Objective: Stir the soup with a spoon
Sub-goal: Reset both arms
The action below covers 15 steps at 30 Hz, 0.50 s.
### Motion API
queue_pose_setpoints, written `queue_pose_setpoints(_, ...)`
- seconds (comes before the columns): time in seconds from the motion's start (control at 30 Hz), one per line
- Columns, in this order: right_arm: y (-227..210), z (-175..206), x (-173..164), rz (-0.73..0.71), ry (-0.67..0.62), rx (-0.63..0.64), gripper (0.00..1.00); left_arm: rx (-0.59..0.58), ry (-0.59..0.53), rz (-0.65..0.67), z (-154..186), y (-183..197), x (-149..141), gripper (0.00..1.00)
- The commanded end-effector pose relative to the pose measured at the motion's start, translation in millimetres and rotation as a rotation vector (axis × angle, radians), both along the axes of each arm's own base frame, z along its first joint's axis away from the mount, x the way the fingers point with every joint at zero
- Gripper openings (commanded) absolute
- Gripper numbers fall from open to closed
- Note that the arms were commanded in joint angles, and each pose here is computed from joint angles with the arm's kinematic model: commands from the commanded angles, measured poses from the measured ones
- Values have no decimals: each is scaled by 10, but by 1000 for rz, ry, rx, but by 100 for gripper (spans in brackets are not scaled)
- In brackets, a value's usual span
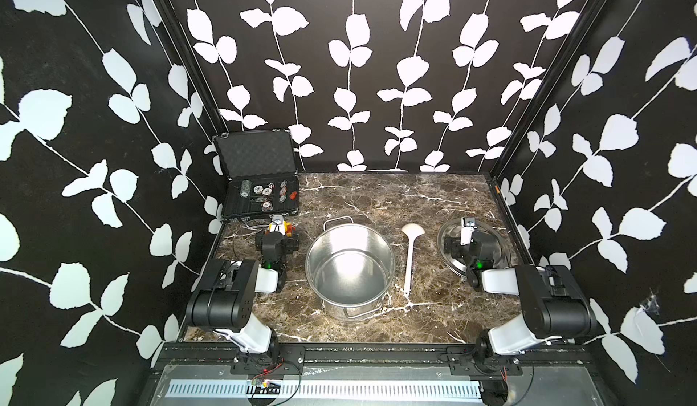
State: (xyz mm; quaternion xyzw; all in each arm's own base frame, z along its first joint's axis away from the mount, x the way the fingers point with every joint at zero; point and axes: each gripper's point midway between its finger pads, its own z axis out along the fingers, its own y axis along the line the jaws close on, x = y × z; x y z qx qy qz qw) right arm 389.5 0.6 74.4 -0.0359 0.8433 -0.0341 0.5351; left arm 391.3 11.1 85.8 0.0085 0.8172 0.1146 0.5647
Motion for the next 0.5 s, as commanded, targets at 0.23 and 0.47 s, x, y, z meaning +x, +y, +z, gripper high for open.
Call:
queue_pose_setpoints(0.23, -3, 150, 78, 4, -53, 6, 99, -10, -34, -21, 125, -34, 79, 99)
queue_pose_setpoints(0.47, 1, 160, 76, 5, -56, 7, 99, -15, -33, -26, 119, -34, 67, 99)
